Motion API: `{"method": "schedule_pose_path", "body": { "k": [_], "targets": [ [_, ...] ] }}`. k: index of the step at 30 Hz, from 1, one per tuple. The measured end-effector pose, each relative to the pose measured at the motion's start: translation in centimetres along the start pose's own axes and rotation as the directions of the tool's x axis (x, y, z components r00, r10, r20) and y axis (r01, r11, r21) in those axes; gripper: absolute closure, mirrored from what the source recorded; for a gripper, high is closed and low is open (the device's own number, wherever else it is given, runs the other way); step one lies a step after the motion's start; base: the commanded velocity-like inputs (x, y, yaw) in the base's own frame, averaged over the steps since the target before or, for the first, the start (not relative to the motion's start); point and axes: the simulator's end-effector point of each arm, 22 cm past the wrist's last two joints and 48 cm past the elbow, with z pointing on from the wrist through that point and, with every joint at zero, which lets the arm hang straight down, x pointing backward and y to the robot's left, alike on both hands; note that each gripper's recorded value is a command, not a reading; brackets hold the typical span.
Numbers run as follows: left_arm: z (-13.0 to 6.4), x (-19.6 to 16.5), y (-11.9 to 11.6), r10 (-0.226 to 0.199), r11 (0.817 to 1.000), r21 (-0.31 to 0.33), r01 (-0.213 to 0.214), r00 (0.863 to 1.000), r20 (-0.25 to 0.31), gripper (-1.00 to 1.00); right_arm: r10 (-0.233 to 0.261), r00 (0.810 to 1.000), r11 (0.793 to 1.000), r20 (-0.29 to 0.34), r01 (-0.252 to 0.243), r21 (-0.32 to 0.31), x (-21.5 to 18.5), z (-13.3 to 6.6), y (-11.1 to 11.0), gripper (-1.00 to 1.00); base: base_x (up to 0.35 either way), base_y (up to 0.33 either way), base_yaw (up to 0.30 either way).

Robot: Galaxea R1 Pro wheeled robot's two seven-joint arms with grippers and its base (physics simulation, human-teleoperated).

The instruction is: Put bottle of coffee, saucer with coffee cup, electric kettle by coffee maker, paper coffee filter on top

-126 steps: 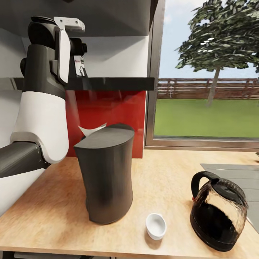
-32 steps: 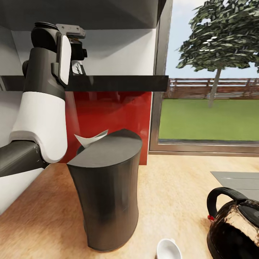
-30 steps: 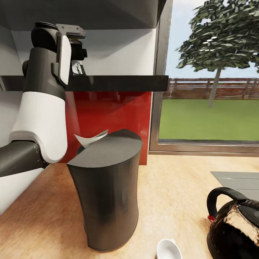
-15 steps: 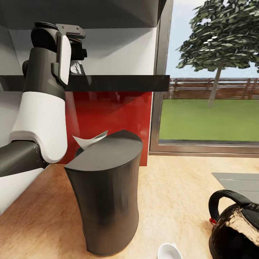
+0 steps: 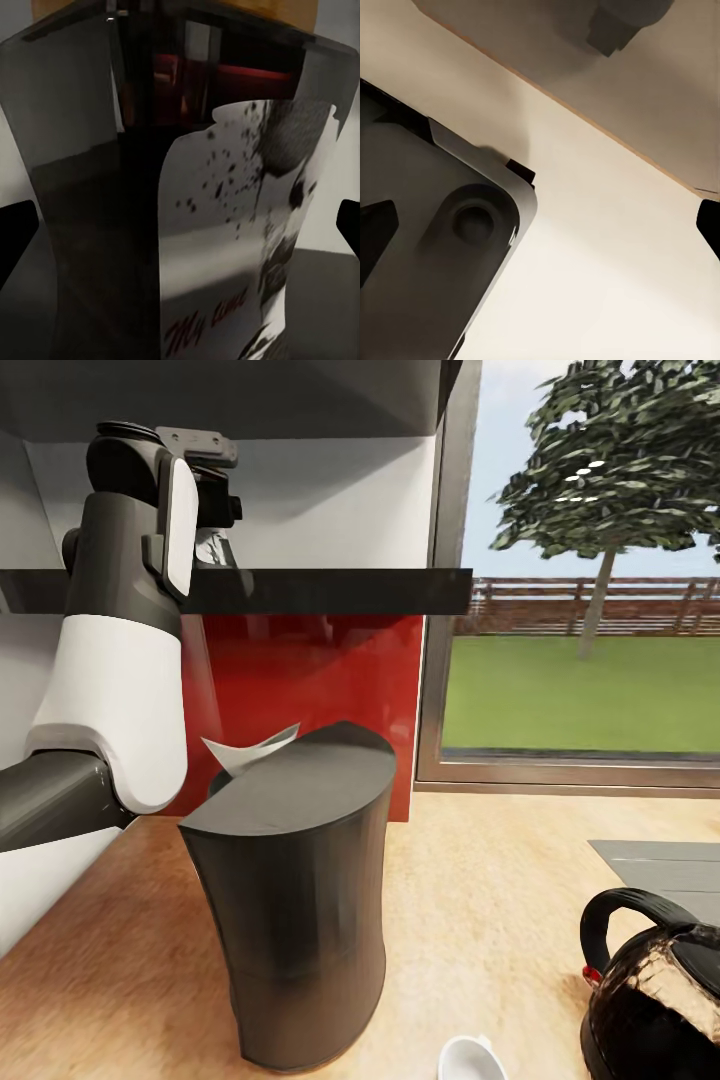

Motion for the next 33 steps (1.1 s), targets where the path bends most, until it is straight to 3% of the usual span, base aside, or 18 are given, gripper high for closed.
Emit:
{"method": "schedule_pose_path", "body": {
  "k": [21,33],
  "targets": [
    [-0.1,-0.2,0.1,-0.002,1.0,-0.002,0.002,1.0,0.005,1.0,0.0,1.0,1.0,0.0,0.0,0.0,0.0,0.0,0.0,-1.0,0.0,0.0,0.0],
    [-1.9,-3.1,1.0,-0.029,1.0,-0.009,0.03,0.996,0.083,1.0,0.0,1.0,1.0,0.001,0.0,0.001,0.0,0.0,0.0,-1.0,0.0,0.0,0.0]
  ]
}}
